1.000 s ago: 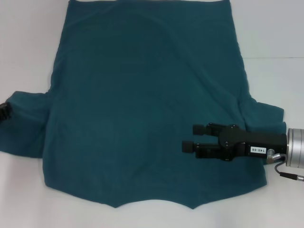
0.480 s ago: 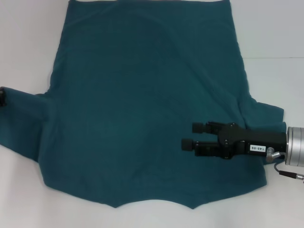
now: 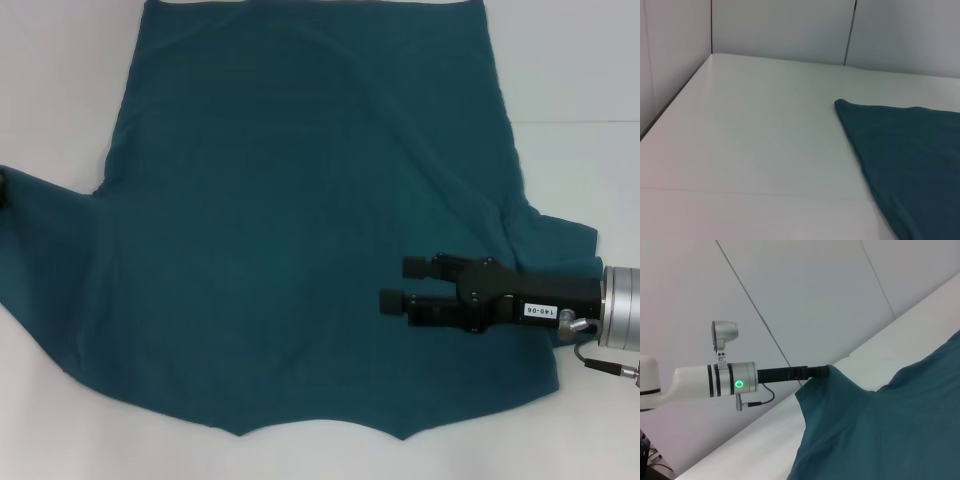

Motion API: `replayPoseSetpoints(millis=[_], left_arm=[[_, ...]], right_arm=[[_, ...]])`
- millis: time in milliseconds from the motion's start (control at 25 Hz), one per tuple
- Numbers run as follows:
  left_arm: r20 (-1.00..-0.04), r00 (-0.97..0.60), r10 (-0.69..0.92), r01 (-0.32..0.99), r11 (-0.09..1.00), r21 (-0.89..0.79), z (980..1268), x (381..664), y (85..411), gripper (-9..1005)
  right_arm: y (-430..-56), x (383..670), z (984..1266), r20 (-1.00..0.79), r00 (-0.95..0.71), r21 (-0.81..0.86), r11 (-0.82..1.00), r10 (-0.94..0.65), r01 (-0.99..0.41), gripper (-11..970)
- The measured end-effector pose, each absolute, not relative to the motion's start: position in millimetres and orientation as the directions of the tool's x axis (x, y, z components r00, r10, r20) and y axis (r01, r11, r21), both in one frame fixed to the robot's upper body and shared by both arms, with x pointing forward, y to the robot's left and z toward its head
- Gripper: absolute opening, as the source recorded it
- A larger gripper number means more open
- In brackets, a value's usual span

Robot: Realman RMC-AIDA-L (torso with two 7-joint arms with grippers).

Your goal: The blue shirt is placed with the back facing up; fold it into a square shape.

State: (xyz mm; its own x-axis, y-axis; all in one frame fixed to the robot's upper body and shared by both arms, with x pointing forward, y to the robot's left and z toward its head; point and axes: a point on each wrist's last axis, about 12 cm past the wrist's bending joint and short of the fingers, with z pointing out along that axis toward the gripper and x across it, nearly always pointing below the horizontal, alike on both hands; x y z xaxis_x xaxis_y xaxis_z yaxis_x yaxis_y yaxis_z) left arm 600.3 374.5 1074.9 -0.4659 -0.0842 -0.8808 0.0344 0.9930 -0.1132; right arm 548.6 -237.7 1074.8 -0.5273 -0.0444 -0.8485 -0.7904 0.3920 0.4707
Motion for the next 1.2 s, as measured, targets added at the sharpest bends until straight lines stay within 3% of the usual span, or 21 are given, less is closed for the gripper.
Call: replayPoseSetpoints(millis=[360, 560, 960, 1200], left_arm=[[-0.877, -0.471, -0.09, 0.048, 0.991, -0.127, 1072, 598, 371, 36], [-0.865, -0.485, -0.13, 0.133, 0.967, -0.219, 1074, 587, 363, 40], [-0.814, -0.52, -0.26, 0.335, 0.815, -0.474, 1090, 579, 320, 47], [-0.744, -0.552, -0.378, 0.328, 0.722, -0.61, 1074, 584, 289, 51]], right_arm=[[-238, 549, 1075, -0.849, -0.527, 0.471, 0.393, -0.042, -0.79, 925], [-237, 549, 1075, -0.848, -0.528, 0.471, 0.392, -0.044, -0.79, 925], [-237, 549, 1075, -0.854, -0.518, 0.46, 0.389, -0.052, -0.798, 925], [-236, 549, 1075, -0.854, -0.518, 0.459, 0.384, -0.059, -0.801, 924]])
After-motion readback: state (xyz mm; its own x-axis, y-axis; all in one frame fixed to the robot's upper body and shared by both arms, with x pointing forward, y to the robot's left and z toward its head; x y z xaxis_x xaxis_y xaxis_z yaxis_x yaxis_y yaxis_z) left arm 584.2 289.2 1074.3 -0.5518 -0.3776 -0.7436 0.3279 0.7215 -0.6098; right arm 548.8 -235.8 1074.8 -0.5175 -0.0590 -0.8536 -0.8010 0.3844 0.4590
